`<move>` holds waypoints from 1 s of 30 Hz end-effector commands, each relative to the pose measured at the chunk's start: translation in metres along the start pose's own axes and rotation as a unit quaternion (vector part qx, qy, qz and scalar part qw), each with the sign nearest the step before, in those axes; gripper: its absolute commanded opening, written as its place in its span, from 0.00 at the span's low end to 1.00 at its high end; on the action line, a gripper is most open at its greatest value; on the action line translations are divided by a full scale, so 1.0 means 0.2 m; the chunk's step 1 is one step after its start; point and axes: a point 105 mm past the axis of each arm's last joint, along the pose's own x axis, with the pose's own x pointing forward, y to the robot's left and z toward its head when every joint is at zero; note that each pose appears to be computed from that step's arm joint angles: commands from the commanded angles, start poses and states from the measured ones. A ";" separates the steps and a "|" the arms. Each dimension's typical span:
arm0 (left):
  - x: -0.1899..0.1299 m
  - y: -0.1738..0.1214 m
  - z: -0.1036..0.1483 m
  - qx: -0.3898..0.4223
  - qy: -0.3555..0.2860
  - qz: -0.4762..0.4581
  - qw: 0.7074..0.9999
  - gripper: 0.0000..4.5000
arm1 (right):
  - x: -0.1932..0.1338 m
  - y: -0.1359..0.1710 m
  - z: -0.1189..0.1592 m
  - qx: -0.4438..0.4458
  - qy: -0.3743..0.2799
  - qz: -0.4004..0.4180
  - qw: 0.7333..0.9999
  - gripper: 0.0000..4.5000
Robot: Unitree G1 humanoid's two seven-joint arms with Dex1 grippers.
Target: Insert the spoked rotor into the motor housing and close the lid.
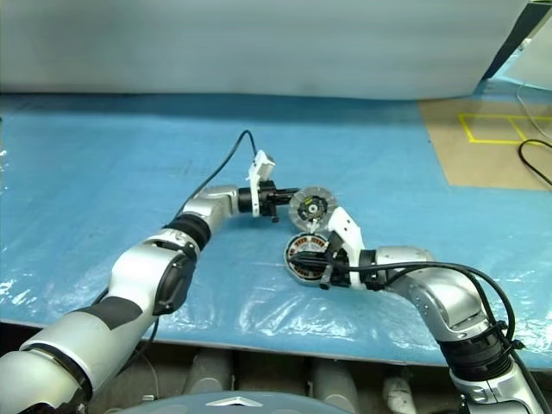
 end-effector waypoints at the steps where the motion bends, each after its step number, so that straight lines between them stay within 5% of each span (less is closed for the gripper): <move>1: 0.07 -0.13 0.06 0.047 0.031 -0.105 0.993 0.00 | -0.03 0.02 0.05 -0.018 -0.011 -0.003 1.000 0.00; 7: 0.13 -0.26 0.09 0.087 0.049 -0.201 0.974 0.00 | -0.15 0.07 0.13 -0.018 -0.030 0.019 0.999 0.00; 14: 0.11 -0.25 -0.01 0.105 0.085 -0.200 0.970 0.00 | -0.37 0.17 0.21 -0.045 -0.007 0.038 0.998 0.00; 21: 0.07 -0.25 -0.09 0.108 0.100 -0.207 0.967 0.00 | -0.44 0.18 0.30 -0.054 -0.030 0.030 0.998 0.00; 27: 0.01 -0.26 0.07 0.131 -0.020 -0.171 0.976 0.00 | -0.32 0.00 0.20 -0.073 -0.003 -0.070 0.995 0.00; 30: -0.09 -0.27 0.13 0.146 -0.078 -0.113 0.980 0.00 | -0.28 0.02 0.19 -0.063 -0.027 -0.053 0.996 0.14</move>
